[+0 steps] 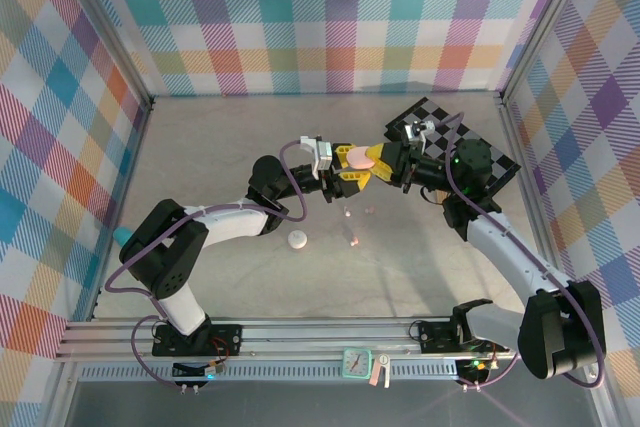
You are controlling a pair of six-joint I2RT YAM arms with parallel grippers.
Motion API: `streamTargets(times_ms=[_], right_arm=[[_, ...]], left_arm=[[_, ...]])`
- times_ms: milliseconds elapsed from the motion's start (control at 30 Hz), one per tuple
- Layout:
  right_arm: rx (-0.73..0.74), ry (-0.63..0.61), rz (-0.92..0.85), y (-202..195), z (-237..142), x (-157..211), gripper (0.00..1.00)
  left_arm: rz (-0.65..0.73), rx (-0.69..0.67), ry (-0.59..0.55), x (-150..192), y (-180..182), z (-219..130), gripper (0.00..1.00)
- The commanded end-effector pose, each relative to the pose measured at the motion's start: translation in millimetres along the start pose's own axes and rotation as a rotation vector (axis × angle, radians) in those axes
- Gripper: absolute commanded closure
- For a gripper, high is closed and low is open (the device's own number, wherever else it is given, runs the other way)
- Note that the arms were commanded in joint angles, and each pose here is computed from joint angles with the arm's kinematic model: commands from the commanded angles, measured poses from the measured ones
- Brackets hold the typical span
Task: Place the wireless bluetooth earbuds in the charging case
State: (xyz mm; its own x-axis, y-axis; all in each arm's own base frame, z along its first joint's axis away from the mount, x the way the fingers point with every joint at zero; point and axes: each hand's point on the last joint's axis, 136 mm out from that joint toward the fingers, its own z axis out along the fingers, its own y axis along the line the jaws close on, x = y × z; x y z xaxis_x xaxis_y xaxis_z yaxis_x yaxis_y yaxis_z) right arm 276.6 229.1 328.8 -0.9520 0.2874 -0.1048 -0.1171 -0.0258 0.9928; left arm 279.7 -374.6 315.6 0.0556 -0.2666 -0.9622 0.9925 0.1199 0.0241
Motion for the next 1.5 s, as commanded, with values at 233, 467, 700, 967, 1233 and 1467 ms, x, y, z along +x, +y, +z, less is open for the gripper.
streamTargets(times_ms=[233,467,700,967,1233,1467], right_arm=[[-0.029,-0.007,-0.084,15.6,1.8,-1.8,0.88],[-0.007,-0.012,-0.065,10.2,0.8,-1.3,0.88],[0.003,-0.017,-0.066,7.8,-0.3,-0.4,0.89],[0.013,-0.021,-0.068,7.0,-1.4,0.6,0.88],[0.04,-0.027,-0.083,6.1,-3.6,2.4,0.68],[0.133,-0.06,-0.166,2.6,-11.2,4.3,0.39]], left_arm=[[0.047,0.044,-0.051,-19.1,-8.3,4.0,0.52],[0.05,0.041,-0.056,-21.2,-8.5,3.5,0.52],[0.05,0.043,-0.058,-21.6,-9.4,3.0,0.57],[0.045,0.044,-0.054,-20.0,-9.8,2.4,0.68],[0.032,0.038,-0.029,-14.3,-9.3,1.7,0.68],[0.013,0.045,-0.01,-5.9,-12.4,-1.8,0.68]])
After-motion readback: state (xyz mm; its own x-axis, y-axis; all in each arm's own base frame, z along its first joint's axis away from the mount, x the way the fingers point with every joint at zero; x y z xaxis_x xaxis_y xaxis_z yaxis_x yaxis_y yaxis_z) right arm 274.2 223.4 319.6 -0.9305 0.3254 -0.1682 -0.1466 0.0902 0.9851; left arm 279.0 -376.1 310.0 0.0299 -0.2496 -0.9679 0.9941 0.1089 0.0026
